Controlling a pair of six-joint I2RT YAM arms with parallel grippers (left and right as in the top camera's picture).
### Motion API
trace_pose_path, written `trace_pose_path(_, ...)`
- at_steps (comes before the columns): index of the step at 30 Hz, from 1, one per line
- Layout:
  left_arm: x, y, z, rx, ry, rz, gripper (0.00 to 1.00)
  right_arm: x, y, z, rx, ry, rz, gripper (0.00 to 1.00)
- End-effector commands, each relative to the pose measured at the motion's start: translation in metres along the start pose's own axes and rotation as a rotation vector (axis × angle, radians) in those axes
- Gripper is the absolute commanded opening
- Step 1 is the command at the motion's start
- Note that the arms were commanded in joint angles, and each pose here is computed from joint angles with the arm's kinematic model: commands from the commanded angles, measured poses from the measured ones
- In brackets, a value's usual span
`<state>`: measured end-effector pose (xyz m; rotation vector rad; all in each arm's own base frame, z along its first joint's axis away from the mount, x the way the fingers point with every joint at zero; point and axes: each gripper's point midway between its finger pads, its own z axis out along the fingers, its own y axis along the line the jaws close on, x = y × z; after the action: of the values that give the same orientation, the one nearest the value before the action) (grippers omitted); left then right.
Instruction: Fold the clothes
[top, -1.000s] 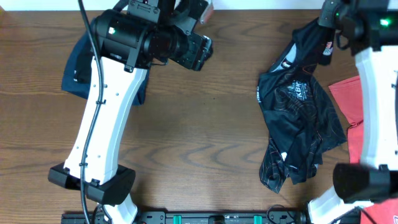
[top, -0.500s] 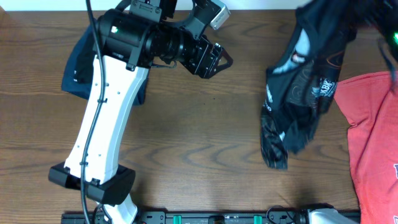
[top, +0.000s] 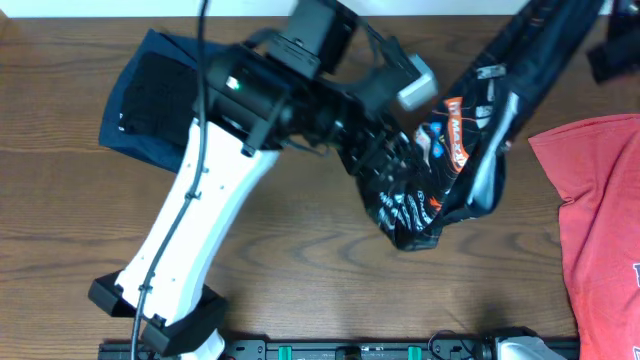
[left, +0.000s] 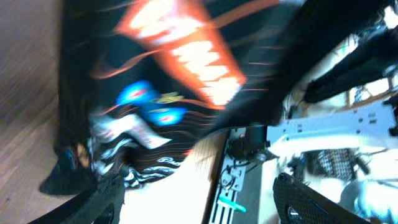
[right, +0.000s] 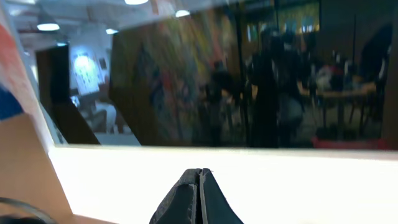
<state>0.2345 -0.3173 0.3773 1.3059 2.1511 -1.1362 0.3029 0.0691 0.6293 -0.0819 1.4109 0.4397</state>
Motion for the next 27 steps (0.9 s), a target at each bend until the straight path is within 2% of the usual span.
trace_pose_path(1, 0.008, -0.006, -0.011, -0.164, 0.023, 0.054, 0.78, 0.006, 0.004, 0.008, -0.020, 0.017, -0.007, 0.01)
trace_pose_path(4, 0.012, -0.009, -0.019, -0.303, 0.033, 0.071, 0.78, 0.007, 0.001, 0.010, 0.000, 0.016, 0.004, 0.01)
trace_pose_path(9, 0.019, -0.016, -0.018, -0.391, 0.059, 0.076, 0.78, 0.000, -0.021, 0.007, 0.135, -0.028, 0.061, 0.01)
trace_pose_path(18, 0.010, -0.008, 0.033, -0.354, 0.073, 0.083, 0.78, -0.001, -0.019, 0.007, 0.149, -0.038, 0.101, 0.01)
trace_pose_path(27, 0.004, 0.036, 0.073, -0.436, 0.037, 0.080, 0.80, -0.012, -0.013, -0.005, 0.134, -0.073, 0.101, 0.01)
